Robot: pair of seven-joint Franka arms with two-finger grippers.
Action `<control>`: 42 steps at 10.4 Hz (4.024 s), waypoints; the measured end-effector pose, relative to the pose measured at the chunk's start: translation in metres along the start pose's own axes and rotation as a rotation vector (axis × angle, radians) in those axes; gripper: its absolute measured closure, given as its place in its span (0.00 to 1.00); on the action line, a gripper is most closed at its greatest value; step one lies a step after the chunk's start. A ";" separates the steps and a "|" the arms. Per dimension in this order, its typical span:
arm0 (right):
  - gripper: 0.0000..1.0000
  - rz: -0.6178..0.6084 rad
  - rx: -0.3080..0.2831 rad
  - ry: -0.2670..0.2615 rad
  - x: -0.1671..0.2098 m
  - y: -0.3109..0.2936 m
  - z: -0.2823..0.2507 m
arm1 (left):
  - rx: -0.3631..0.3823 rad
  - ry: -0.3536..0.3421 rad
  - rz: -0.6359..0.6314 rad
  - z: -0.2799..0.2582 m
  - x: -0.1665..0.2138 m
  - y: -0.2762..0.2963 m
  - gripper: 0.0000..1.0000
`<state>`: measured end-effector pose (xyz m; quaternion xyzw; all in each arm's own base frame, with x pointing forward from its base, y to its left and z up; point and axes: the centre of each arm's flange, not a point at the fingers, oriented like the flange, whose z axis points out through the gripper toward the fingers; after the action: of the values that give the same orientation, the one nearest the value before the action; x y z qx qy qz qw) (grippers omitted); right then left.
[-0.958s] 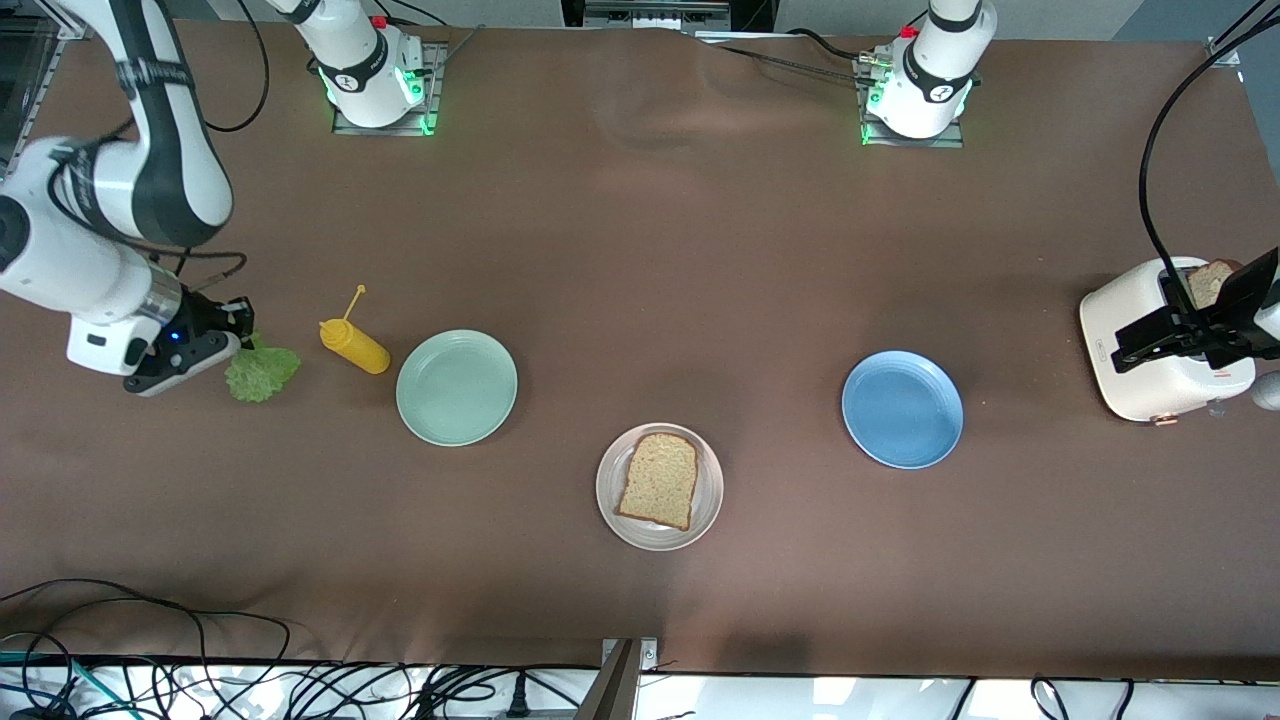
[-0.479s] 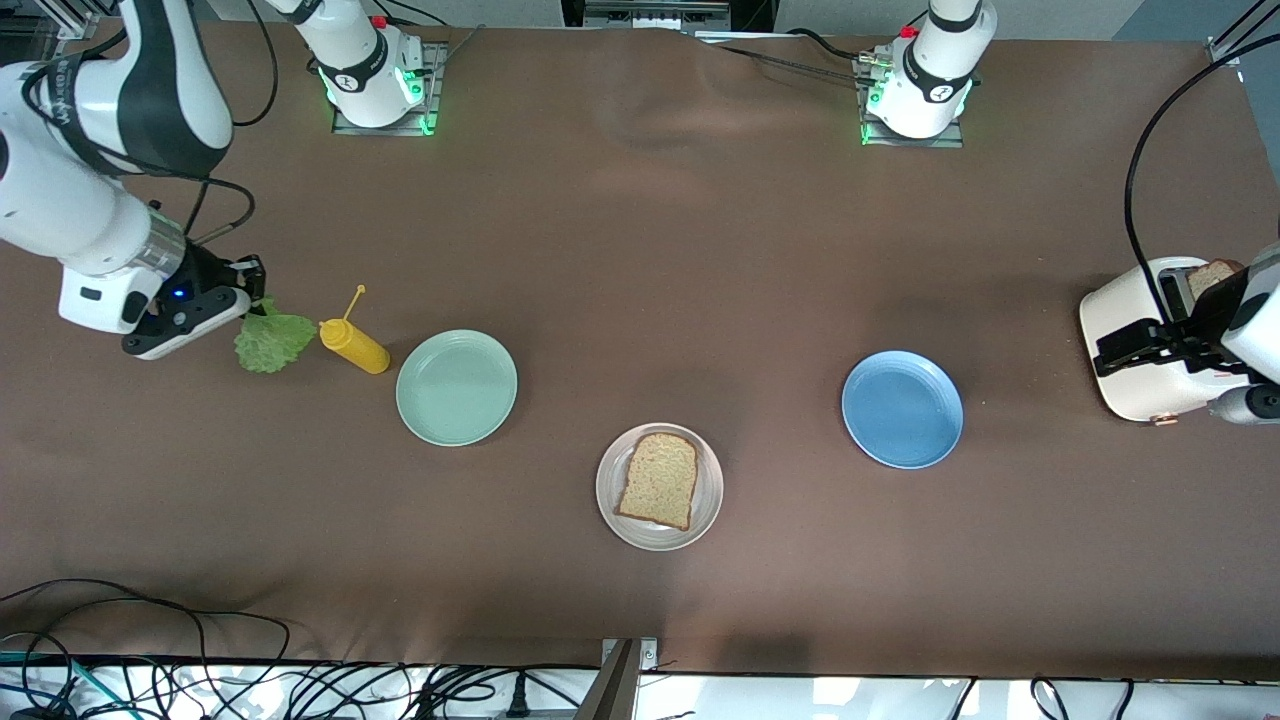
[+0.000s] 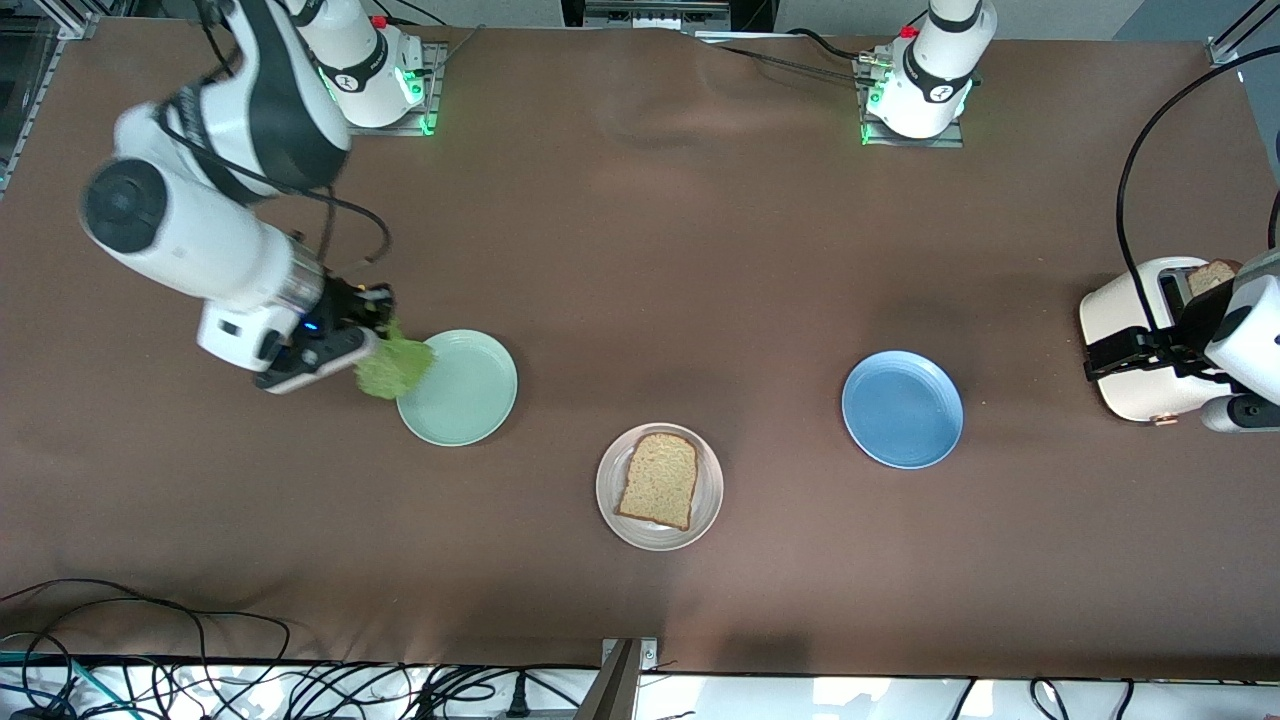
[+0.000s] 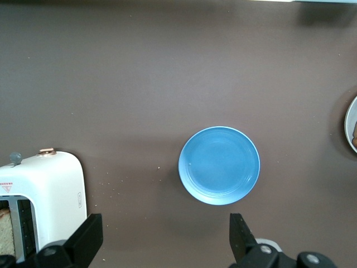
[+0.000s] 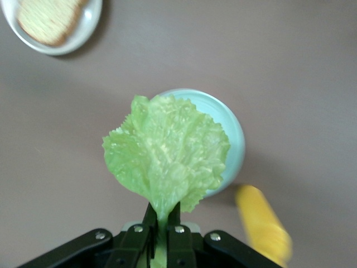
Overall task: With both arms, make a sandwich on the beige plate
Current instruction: 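Carry the lettuce leaf over the bread on the beige plate, then lower the lettuce leaf onto the bread slice with the right gripper, then open the right gripper off the lettuce and withdraw it toward the bottle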
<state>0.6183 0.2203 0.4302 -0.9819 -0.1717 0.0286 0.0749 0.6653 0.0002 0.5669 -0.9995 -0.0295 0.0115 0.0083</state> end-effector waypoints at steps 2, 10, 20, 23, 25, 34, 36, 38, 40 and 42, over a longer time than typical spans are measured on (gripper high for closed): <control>0.90 0.077 0.016 -0.001 0.039 -0.060 0.040 | 0.000 -0.001 0.000 0.001 0.000 0.000 0.00; 0.90 0.328 0.079 0.233 0.113 -0.218 0.200 | 0.001 -0.014 -0.008 0.007 0.001 -0.004 0.00; 0.90 0.559 0.217 0.387 0.129 -0.218 0.259 | 0.003 -0.034 -0.023 0.016 0.001 -0.014 0.00; 0.90 0.571 0.226 0.392 0.130 -0.219 0.261 | 0.003 -0.042 -0.022 0.020 0.001 -0.013 0.00; 0.90 0.567 0.211 0.369 0.130 -0.221 0.256 | 0.003 -0.042 -0.021 0.020 0.001 -0.013 0.00; 0.77 0.481 0.171 0.368 0.135 -0.211 0.242 | 0.003 -0.043 -0.021 0.021 0.000 -0.013 0.00; 0.50 0.465 0.191 0.367 0.138 -0.201 0.238 | 0.003 -0.046 -0.021 0.022 0.000 -0.013 0.00; 0.22 0.480 0.209 0.365 0.140 -0.199 0.236 | 0.003 -0.047 -0.021 0.022 0.000 -0.013 0.00; 0.00 0.493 0.231 0.363 0.140 -0.200 0.231 | 0.004 -0.048 -0.021 0.023 0.000 -0.013 0.00; 0.00 0.489 0.228 0.340 0.140 -0.202 0.218 | 0.004 -0.048 -0.022 0.023 0.000 -0.013 0.00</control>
<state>0.6644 0.4862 0.2430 -0.9701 0.0886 -0.0996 0.2029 0.6642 0.0139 0.5439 -0.9985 -0.0405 0.0357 0.0095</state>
